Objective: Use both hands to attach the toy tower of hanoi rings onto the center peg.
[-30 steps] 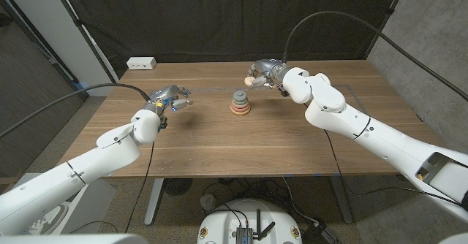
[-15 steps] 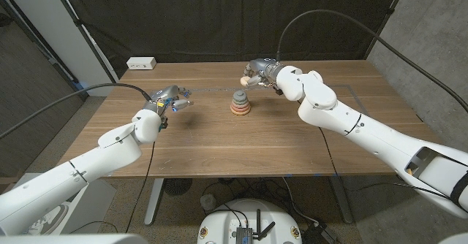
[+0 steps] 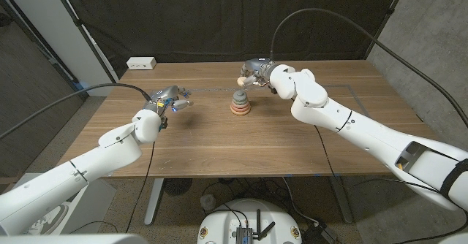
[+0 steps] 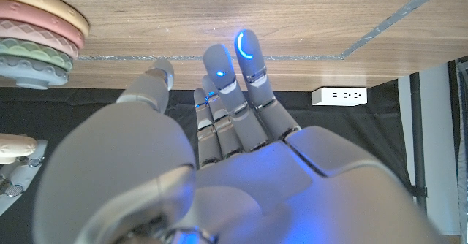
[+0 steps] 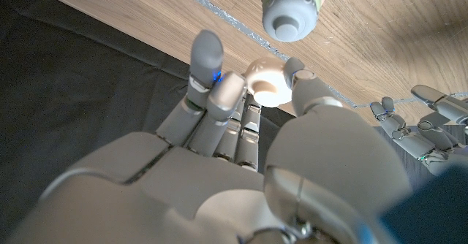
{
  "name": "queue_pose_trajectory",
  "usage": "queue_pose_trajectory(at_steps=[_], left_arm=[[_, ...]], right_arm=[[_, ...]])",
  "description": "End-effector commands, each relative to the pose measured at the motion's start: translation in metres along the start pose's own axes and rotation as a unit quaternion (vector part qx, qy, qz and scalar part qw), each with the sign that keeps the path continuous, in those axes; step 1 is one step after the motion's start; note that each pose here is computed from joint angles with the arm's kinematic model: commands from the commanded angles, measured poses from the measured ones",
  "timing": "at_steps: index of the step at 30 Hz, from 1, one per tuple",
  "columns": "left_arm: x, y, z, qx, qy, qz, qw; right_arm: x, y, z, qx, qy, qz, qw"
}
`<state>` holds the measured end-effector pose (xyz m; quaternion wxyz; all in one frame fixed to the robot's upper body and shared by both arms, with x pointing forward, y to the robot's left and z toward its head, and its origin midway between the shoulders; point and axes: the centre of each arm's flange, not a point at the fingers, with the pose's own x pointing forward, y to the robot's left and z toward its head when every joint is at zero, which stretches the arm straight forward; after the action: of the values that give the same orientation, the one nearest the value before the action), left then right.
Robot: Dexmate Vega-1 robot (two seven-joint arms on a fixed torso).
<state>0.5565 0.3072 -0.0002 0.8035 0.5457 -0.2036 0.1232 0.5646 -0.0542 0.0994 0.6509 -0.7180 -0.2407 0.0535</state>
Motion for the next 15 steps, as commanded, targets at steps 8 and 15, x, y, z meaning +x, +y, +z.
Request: queue_pose_trajectory(at_steps=[8, 15], left_arm=[[-0.003, -0.001, -0.006, -0.006, 0.004, 0.002, 1.0], [-0.004, 0.0, -0.008, -0.006, 0.005, 0.003, 1.0]], right_arm=[[0.018, 0.002, 0.012, -0.017, -0.002, 0.022, 0.9996], [0.024, 0.005, 0.016, -0.018, -0.003, 0.032, 0.9993]])
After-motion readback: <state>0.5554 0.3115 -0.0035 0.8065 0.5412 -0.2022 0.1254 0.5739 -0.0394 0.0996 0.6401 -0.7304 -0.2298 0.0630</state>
